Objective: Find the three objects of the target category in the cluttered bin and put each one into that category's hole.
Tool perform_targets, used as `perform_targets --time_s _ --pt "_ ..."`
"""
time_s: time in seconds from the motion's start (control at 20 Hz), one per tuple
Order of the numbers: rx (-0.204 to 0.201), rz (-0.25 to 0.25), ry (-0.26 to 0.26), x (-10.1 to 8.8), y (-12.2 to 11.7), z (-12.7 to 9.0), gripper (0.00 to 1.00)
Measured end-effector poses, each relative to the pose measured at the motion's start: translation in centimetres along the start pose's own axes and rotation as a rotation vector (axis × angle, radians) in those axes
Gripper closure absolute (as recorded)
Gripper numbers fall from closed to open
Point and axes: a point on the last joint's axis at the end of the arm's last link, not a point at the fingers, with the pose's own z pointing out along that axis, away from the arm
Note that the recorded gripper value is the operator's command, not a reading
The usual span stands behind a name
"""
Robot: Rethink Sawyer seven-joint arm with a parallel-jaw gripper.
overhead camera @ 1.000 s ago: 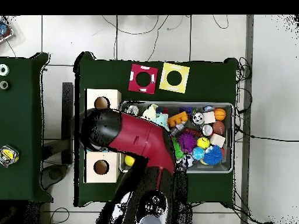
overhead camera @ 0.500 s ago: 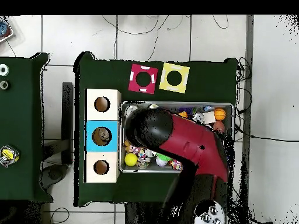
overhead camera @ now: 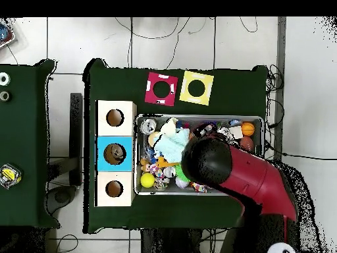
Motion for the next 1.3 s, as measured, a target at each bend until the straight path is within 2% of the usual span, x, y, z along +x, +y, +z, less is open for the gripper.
perform_targets --time_s 0.1,0.65,0.75,1.05,1.3 --pt "-0.005 -0.009 -0.006 0.4 -0.4 -0.1 0.0" --pt "-0.037 -0.08 0.091 8.4 0.1 -3.0 0.0" --pt "-0.041 -0.096 0.115 10.3 0.1 -3.4 0.0" --pt "-0.036 -0.118 0.161 13.1 -0.1 -3.2 0.0" --pt "-0.028 -0.127 0.184 14.3 -0.3 -2.4 0.0"
